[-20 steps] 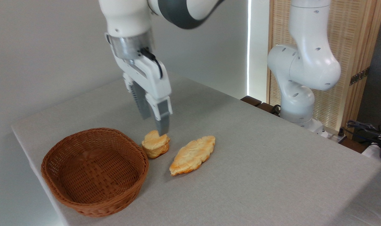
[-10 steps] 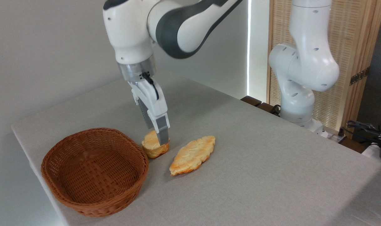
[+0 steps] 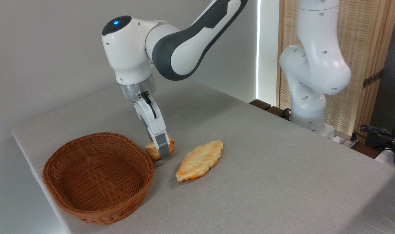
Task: Put bread into the basket
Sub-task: 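Close the gripper on the small round bread roll, then lift the bread roll and carry it over the wicker basket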
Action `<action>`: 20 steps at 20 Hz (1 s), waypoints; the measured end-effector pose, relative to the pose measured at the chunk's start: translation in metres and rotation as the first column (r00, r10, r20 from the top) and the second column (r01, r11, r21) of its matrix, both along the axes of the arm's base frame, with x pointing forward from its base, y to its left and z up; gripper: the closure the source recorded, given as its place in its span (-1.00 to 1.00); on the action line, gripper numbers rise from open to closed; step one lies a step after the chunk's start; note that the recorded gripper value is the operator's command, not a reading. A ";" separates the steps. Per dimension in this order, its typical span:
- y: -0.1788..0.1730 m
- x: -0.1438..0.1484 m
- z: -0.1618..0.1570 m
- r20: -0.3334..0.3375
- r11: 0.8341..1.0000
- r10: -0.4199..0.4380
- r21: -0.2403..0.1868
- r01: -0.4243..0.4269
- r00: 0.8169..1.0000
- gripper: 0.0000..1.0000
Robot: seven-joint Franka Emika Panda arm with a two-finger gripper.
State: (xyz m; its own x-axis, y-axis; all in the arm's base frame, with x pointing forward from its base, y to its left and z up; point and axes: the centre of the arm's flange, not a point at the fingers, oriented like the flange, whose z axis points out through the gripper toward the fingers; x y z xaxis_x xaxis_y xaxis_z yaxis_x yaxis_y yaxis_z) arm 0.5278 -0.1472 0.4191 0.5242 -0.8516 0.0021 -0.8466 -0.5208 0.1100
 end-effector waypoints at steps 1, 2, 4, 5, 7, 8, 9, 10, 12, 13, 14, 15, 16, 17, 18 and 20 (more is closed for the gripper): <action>0.000 0.000 0.000 0.000 1.000 0.000 0.000 0.000 1.000 -0.97; 0.000 0.000 0.000 0.000 1.000 0.000 0.000 0.000 1.000 -0.73; -0.001 0.000 -0.001 -0.002 1.000 -0.002 0.000 0.002 1.000 0.02; -0.004 -0.001 -0.002 -0.003 1.000 -0.008 0.001 0.008 1.000 0.25; -0.012 -0.003 -0.004 -0.008 1.000 -0.022 0.001 0.022 1.000 0.30; -0.016 -0.004 -0.006 -0.011 1.000 -0.029 0.002 0.029 1.000 0.30; -0.018 -0.004 -0.007 -0.014 0.999 -0.034 0.003 0.034 0.999 0.30; -0.020 -0.005 -0.009 -0.016 0.999 -0.037 0.003 0.037 0.999 0.30; -0.021 -0.005 -0.010 -0.017 0.999 -0.038 0.004 0.039 0.999 0.29; -0.021 -0.005 -0.010 -0.018 0.999 -0.038 0.004 0.039 0.999 0.29; -0.021 -0.005 -0.010 -0.018 0.999 -0.038 0.003 0.038 0.999 0.29; -0.021 -0.005 -0.010 -0.018 0.999 -0.037 0.001 0.037 0.999 0.29; -0.021 -0.005 -0.010 -0.018 0.999 -0.037 0.001 0.037 0.999 0.29; -0.021 -0.005 -0.010 -0.018 0.999 -0.037 0.001 0.037 0.999 0.29; -0.021 -0.005 -0.010 -0.018 0.999 -0.037 0.001 0.038 0.999 0.29; -0.021 -0.005 -0.009 -0.018 0.999 -0.038 0.001 0.038 0.999 0.28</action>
